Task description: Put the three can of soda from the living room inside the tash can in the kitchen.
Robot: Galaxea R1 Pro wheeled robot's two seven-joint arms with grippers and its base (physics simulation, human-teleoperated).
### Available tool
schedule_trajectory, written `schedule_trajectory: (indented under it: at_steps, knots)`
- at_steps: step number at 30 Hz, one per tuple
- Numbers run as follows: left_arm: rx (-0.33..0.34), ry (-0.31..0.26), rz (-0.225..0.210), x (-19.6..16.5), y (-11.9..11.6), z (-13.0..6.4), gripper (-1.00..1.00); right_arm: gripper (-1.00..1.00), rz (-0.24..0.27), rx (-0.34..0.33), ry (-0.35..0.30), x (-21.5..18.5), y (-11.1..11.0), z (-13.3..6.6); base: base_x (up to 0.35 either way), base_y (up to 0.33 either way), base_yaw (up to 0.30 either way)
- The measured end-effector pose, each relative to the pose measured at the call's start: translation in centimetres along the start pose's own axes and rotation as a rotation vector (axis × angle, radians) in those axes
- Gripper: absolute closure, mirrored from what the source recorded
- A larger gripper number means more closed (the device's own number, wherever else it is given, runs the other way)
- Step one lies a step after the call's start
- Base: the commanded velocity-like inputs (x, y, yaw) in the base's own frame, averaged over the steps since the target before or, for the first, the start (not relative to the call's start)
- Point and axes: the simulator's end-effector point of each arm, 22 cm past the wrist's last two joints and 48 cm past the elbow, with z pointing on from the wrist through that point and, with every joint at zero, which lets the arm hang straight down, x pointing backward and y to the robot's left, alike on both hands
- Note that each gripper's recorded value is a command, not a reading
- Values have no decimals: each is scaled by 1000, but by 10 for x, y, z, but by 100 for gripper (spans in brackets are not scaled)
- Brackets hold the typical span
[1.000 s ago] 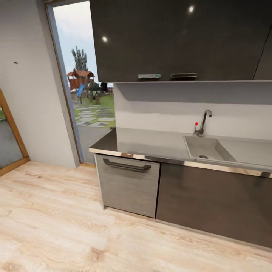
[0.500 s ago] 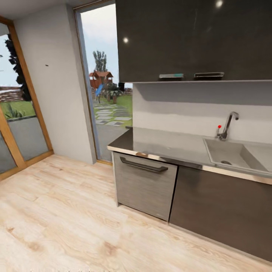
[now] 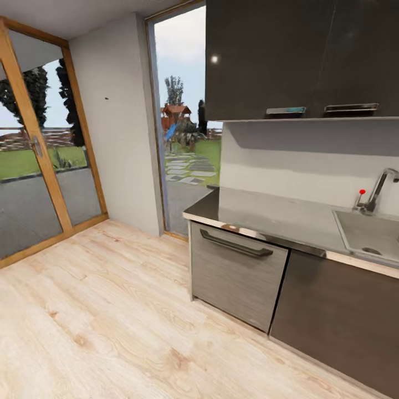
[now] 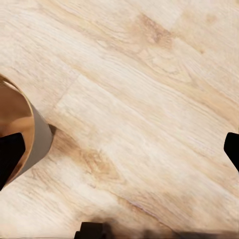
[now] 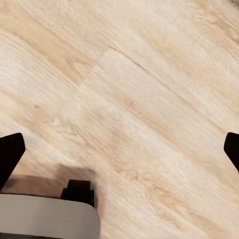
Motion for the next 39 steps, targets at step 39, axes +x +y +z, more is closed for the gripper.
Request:
schedule_trajectory:
  at_steps: [39]
  knots:
    - [3,-2,4,-1,1,0,-100,-100,0,0,-28,-6,0,0,0,0,290]
